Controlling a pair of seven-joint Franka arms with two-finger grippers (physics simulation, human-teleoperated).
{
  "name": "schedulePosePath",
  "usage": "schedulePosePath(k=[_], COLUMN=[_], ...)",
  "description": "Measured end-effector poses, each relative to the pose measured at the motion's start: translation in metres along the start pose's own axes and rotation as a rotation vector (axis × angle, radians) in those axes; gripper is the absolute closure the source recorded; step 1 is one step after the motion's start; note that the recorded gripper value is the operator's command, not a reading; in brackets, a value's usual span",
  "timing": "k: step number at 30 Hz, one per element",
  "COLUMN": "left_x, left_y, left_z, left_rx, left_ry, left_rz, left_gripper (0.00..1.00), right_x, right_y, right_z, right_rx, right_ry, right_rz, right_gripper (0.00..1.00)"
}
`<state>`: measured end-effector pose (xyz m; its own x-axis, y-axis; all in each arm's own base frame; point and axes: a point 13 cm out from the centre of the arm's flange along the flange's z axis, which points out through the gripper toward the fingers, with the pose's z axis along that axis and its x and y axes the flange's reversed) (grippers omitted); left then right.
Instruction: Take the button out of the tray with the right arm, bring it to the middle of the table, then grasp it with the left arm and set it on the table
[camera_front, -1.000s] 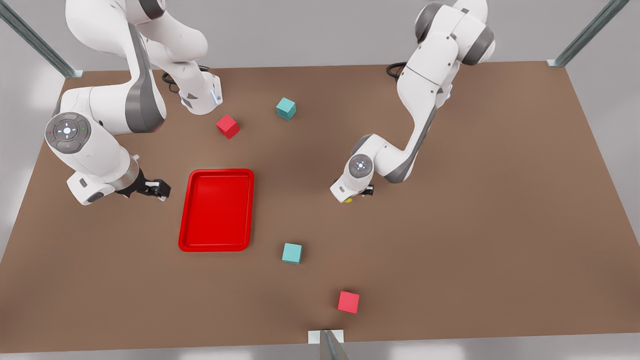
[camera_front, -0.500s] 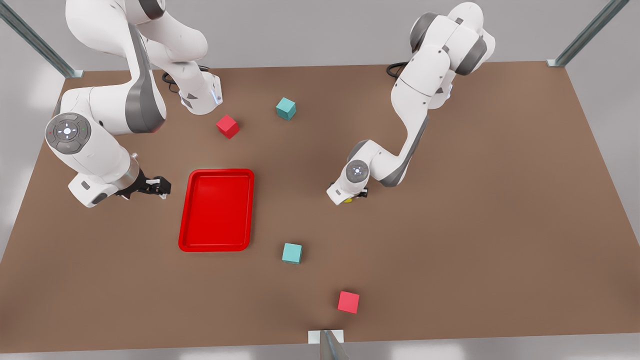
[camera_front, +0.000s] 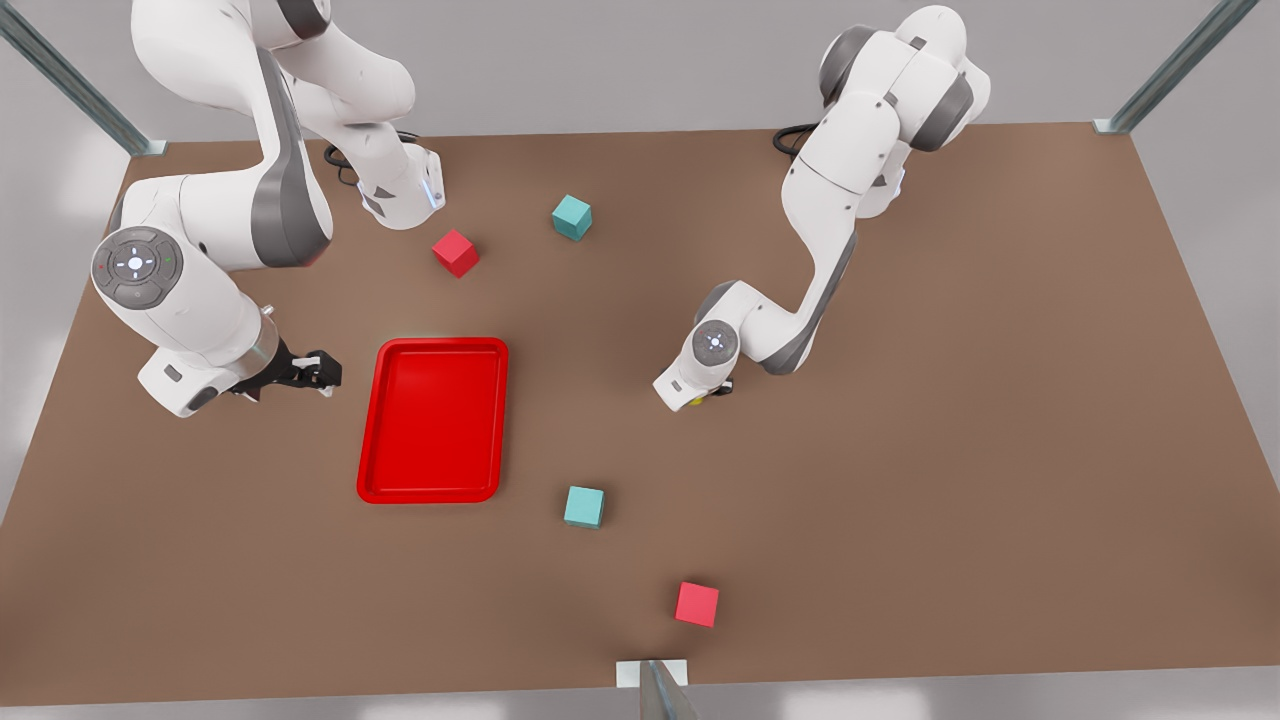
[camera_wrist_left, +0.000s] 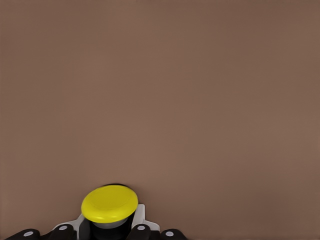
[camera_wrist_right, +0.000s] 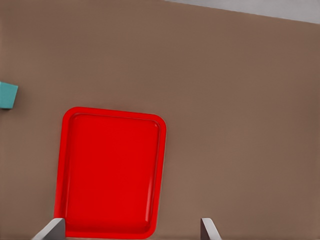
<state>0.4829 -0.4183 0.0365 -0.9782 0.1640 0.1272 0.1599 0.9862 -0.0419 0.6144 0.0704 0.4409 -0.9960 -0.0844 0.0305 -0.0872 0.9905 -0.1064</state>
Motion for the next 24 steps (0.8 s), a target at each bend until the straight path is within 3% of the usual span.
schedulePosePath(k=[9, 14, 24], left_x=[-0.028, -0.083, -0.124], left_y=[0.003, 0.064, 0.190], left_z=[-0.042, -0.120, -0.180], left_rx=[0.000, -0.145, -0.532], left_ry=[-0.036, -0.122, -0.429], left_rz=[-0.023, -0.111, -0.695], left_gripper=[0.50, 0.50, 0.50], right_x=[0.000, 0.000, 0.000], right_y=[-0.001, -0.001, -0.002], right_z=[0.000, 0.000, -0.001], right_rx=[0.002, 0.003, -0.002], right_ry=[0.000, 0.000, -0.001], right_rz=[-0.015, -0.021, -0.025], right_gripper=[0.00, 0.00, 0.00])
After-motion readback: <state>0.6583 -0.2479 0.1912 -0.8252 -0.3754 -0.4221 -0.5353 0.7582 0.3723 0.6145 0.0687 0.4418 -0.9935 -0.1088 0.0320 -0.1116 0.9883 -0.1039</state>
